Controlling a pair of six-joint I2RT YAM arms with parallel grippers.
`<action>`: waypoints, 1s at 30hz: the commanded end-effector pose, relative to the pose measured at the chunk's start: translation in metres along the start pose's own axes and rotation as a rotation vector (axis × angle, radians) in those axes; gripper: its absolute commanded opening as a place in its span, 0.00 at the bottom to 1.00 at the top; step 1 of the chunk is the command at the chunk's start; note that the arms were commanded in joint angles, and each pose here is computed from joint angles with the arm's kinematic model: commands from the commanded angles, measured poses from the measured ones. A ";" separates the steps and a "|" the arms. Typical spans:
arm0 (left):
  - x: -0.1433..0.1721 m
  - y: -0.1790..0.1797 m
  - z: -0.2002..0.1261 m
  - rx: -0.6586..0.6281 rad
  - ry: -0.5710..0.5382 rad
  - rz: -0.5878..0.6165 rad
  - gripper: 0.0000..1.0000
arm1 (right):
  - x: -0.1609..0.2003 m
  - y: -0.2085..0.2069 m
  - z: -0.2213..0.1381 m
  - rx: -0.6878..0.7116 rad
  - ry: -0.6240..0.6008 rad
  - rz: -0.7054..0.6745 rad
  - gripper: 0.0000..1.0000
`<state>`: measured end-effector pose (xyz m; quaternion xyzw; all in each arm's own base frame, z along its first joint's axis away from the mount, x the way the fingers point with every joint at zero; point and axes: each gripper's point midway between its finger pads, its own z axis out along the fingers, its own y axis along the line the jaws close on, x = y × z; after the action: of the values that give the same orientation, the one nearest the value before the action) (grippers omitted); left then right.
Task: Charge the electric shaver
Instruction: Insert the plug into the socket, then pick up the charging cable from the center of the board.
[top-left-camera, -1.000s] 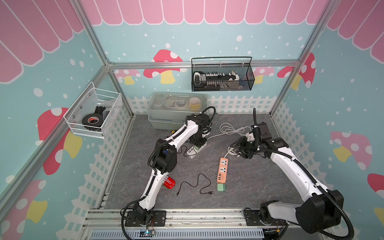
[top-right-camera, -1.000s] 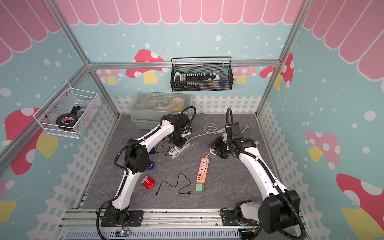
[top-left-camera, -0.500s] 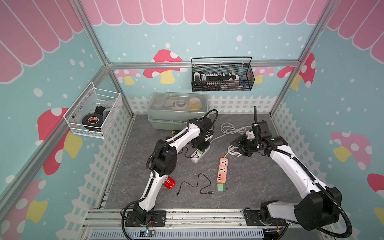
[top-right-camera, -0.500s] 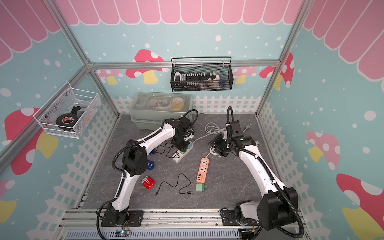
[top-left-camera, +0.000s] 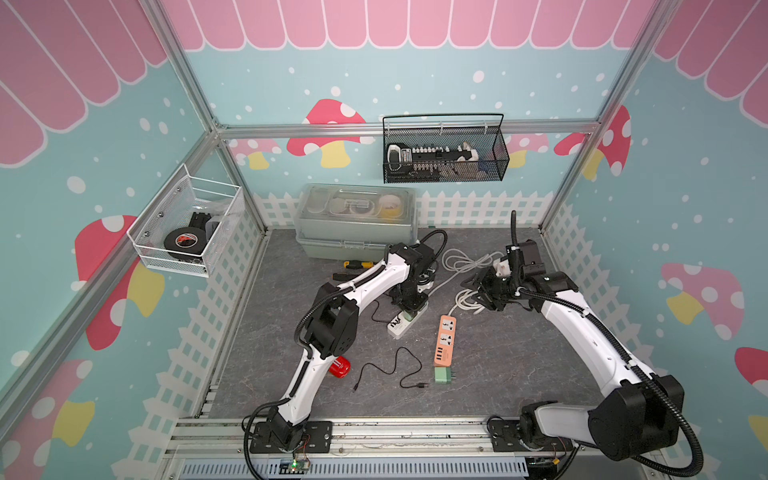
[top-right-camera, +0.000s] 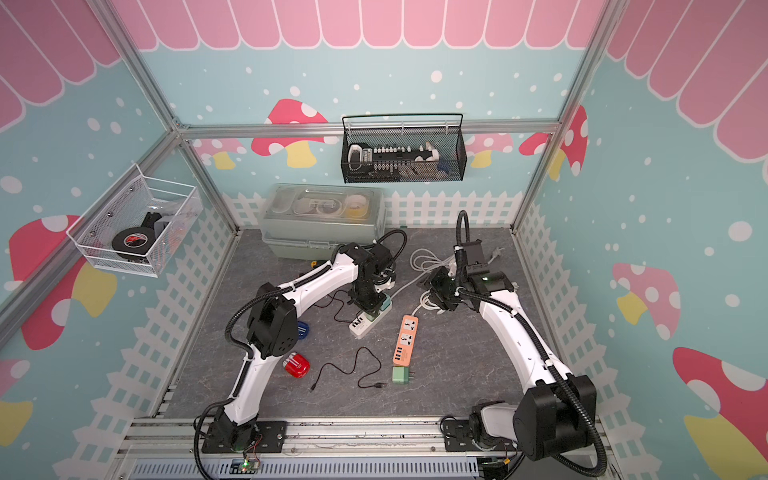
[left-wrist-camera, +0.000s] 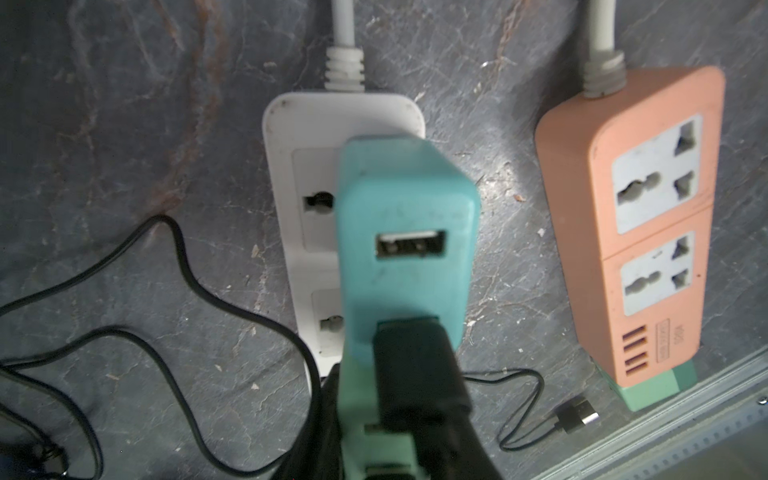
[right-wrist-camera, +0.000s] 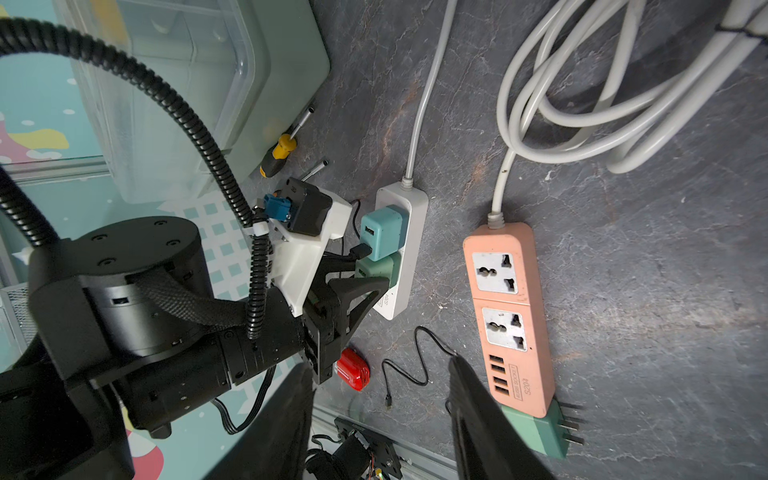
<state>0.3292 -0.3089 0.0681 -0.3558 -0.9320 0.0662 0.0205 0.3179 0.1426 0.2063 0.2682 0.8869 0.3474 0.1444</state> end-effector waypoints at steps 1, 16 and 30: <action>0.036 -0.007 0.054 -0.010 0.215 -0.032 0.26 | -0.003 0.006 -0.008 -0.018 -0.026 -0.023 0.54; 0.026 -0.030 -0.043 -0.031 -0.040 -0.082 0.47 | -0.008 0.012 -0.010 -0.027 -0.050 -0.062 0.57; 0.047 -0.043 -0.093 0.133 -0.196 -0.228 0.56 | -0.017 0.039 -0.031 0.092 -0.140 -0.372 0.57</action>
<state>0.2678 -0.2995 0.1372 -0.2849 -0.9523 0.1098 -0.0031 0.3313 0.1371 0.2476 0.1914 0.9063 0.2999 0.2281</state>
